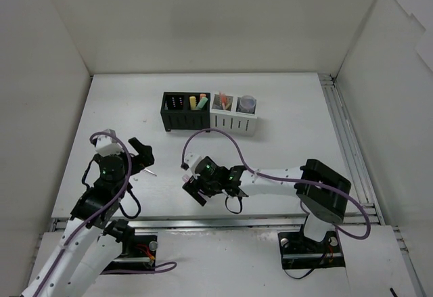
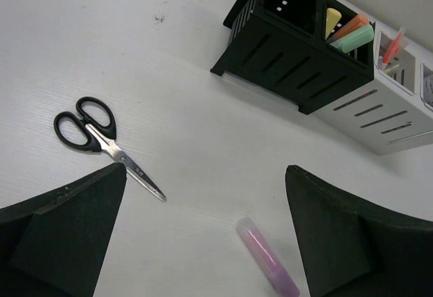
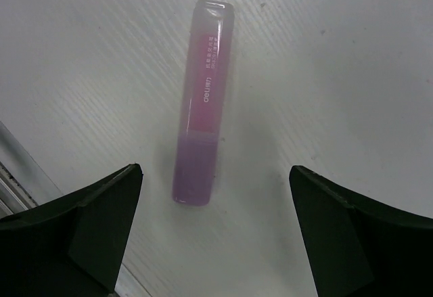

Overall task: Sort the stationery into containers
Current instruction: Pick up the pen from the center of the board.

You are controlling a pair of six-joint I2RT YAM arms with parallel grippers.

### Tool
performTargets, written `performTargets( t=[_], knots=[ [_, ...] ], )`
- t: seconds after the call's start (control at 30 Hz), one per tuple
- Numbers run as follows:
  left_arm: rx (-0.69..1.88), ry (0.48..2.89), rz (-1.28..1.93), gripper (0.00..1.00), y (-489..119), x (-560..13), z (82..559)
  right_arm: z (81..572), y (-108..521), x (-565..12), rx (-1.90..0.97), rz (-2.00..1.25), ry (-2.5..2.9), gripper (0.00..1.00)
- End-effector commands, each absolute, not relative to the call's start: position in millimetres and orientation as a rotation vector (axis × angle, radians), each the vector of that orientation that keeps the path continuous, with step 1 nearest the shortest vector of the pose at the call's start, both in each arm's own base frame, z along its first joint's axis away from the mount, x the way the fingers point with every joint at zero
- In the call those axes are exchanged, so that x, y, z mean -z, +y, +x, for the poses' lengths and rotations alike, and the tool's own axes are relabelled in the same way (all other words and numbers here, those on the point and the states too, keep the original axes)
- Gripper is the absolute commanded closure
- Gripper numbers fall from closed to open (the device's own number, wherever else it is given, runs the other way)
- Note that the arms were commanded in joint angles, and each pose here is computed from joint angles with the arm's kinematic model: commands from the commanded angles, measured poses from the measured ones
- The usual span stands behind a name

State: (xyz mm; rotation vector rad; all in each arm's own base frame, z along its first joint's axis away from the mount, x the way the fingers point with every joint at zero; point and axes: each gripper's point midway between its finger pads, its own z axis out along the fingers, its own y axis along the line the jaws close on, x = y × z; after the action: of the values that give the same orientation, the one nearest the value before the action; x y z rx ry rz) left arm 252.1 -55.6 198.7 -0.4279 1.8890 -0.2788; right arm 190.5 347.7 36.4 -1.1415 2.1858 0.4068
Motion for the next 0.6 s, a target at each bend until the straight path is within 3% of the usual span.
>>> performTargets(
  t=[0.0, 0.07, 0.17, 0.27, 0.4, 0.57],
  knots=[
    [0.232, 1.865, -0.523, 0.01, -41, -205, 248, 196, 375, -52, -0.491, -1.088, 2.146, 0.13],
    [0.222, 1.878, -0.529, 0.00, -39, -202, 245, 195, 374, -42, -0.473, -1.089, 2.175, 0.18],
    [0.206, 1.884, -0.536, 0.00, -37, -201, 244, 190, 371, -30, -0.460, -1.103, 2.217, 0.38],
    [0.200, 1.891, -0.537, 0.00, -36, -199, 243, 188, 367, -24, -0.451, -1.102, 2.235, 0.73],
    [0.195, 1.887, -0.553, 0.00, -34, -196, 240, 196, 363, -34, -0.392, -1.113, 2.194, 0.95],
    [0.180, 1.885, -0.560, 0.00, -30, -198, 237, 227, 366, -105, -0.265, -1.216, 1.935, 1.00]
  ],
)
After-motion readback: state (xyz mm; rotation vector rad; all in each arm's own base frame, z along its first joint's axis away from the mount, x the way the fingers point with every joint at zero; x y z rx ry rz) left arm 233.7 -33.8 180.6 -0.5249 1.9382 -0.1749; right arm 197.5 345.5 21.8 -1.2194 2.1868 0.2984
